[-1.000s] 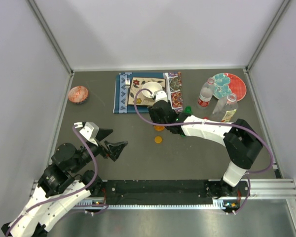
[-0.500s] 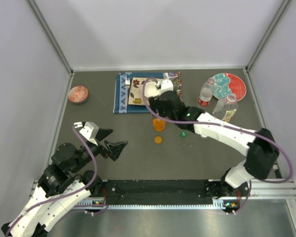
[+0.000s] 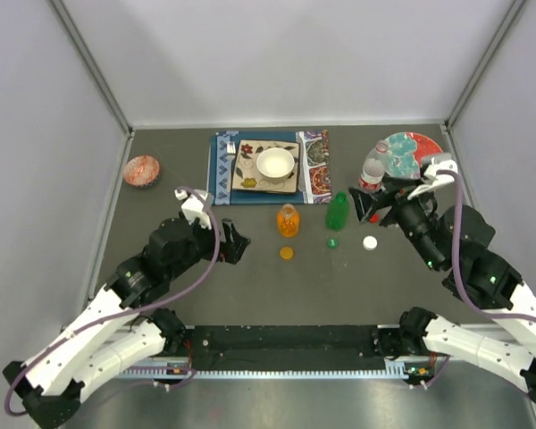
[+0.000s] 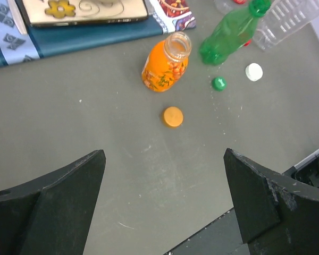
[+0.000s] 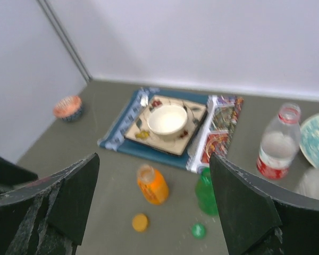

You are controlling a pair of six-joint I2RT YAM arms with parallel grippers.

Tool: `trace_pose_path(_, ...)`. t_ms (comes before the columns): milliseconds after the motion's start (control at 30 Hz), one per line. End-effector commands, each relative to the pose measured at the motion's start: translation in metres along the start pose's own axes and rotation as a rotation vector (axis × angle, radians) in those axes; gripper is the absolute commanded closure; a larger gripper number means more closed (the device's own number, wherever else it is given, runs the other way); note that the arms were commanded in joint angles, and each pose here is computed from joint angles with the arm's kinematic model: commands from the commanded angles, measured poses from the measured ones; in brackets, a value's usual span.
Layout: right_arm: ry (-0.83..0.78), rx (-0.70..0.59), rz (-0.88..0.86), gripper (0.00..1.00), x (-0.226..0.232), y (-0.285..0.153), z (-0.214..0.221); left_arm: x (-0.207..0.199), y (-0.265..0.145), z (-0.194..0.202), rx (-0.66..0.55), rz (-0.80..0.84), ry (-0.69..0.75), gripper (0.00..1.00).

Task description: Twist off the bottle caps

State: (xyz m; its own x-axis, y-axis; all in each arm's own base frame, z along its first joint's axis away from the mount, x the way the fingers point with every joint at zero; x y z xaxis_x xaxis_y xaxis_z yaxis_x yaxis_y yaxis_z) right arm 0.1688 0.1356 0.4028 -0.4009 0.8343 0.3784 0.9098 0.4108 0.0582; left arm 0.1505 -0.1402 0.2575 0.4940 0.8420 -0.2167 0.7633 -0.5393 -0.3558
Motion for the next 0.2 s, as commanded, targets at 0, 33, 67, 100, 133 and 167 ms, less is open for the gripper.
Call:
trace_pose_path(0, -0.045, 0.108, 0.078, 0.15, -0.027, -0.018, 0.038, -0.006, 0.005, -0.016, -0.050, 0.008, -0.061, 0.01)
trace_pose_path(33, -0.042, 0.102, 0.078, 0.15, -0.030, -0.023, 0.038, -0.009, 0.006, -0.013, -0.046, 0.045, -0.045, 0.01)
trace_pose_path(67, -0.047, 0.111, 0.081, 0.14, -0.032, -0.024, 0.042, -0.012, 0.006, -0.014, -0.053, 0.070, -0.027, 0.01)
trace_pose_path(100, -0.049, 0.119, 0.086, 0.14, -0.034, -0.026, 0.044, -0.012, 0.003, -0.015, -0.071, 0.081, -0.009, 0.01)
trace_pose_path(133, -0.053, 0.124, 0.091, 0.14, -0.035, -0.027, 0.046, -0.010, 0.004, -0.015, -0.085, 0.074, -0.005, 0.01)
trace_pose_path(167, -0.054, 0.131, 0.096, 0.14, -0.037, -0.027, 0.049, -0.010, 0.001, -0.017, -0.098, 0.071, -0.006, 0.01)
Point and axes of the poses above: each gripper's point midway between its finger pads, its own y axis out along the fingers, its own x axis along the line the jaws close on, z = x × y, the point moved 6 cm from there along -y, back along the fingers, and after that the axes turned 9 degrees about y, right-handed, at the moved point
